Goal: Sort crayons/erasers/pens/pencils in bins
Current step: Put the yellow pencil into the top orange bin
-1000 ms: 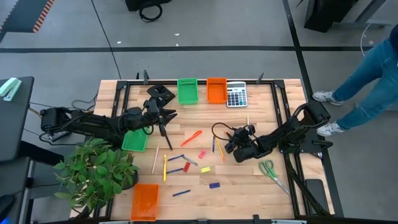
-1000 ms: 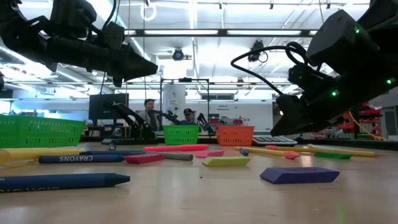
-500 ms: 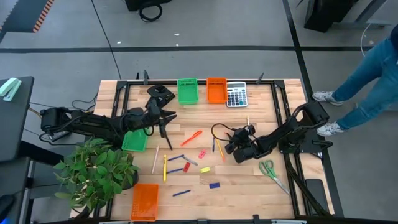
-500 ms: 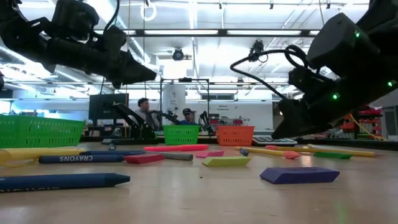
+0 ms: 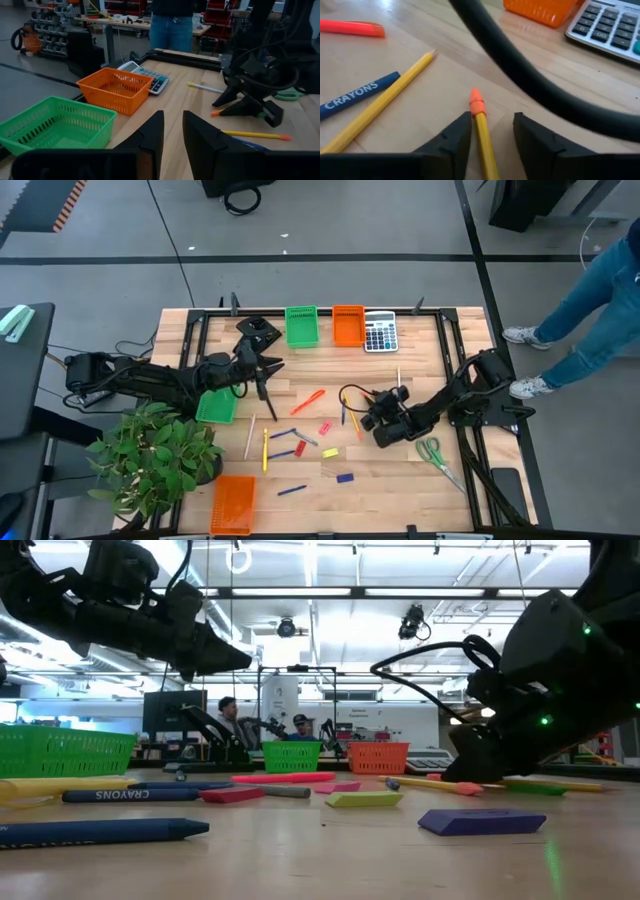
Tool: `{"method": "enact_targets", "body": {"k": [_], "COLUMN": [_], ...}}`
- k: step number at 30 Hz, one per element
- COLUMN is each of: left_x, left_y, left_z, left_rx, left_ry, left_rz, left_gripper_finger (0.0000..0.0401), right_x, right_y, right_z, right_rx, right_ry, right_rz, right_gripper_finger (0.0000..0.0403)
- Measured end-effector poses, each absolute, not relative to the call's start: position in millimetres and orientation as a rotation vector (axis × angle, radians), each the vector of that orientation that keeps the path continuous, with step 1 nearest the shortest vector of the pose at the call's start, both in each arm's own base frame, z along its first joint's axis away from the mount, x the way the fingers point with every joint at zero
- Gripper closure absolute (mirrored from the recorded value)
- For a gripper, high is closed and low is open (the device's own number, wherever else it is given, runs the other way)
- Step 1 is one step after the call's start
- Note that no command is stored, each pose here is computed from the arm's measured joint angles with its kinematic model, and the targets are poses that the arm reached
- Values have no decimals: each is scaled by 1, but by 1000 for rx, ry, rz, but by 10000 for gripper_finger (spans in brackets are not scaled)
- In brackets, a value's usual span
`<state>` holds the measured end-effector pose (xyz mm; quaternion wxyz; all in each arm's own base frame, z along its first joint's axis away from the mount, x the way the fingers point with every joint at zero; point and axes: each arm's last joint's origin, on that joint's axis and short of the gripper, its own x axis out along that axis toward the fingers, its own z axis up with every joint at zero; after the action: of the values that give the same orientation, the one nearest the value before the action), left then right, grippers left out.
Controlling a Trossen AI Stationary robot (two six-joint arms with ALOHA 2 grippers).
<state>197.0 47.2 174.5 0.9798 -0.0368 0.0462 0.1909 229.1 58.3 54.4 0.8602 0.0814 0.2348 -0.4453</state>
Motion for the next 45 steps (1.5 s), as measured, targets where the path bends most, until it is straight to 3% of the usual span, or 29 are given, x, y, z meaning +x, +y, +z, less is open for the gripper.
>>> {"method": "enact_targets", "body": {"k": [8,17,25,34,38,45], "left_x": [197,197,197,197,197,197], "left_y": [48,47,47,47,47,47], "left_z": [175,174,174,175,175,175], "left_rx": [-68,-83,-91,-92,-92,-92], "left_ry": [93,92,90,86,82,81], "left_rz": [394,394,393,393,394,393], "left_gripper_finger": [325,332,334,338,339,346], "right_x": [229,229,254,271,281,295], "right_y": [63,57,35,-40,-79,-140], "right_z": [53,69,132,181,185,185], "right_rx": [180,161,90,122,185,144], "right_ry": [521,483,375,223,104,24], "right_rz": [-890,-921,-932,-1132,-1050,-986], "right_gripper_finger": [376,377,377,374,356,374]}}
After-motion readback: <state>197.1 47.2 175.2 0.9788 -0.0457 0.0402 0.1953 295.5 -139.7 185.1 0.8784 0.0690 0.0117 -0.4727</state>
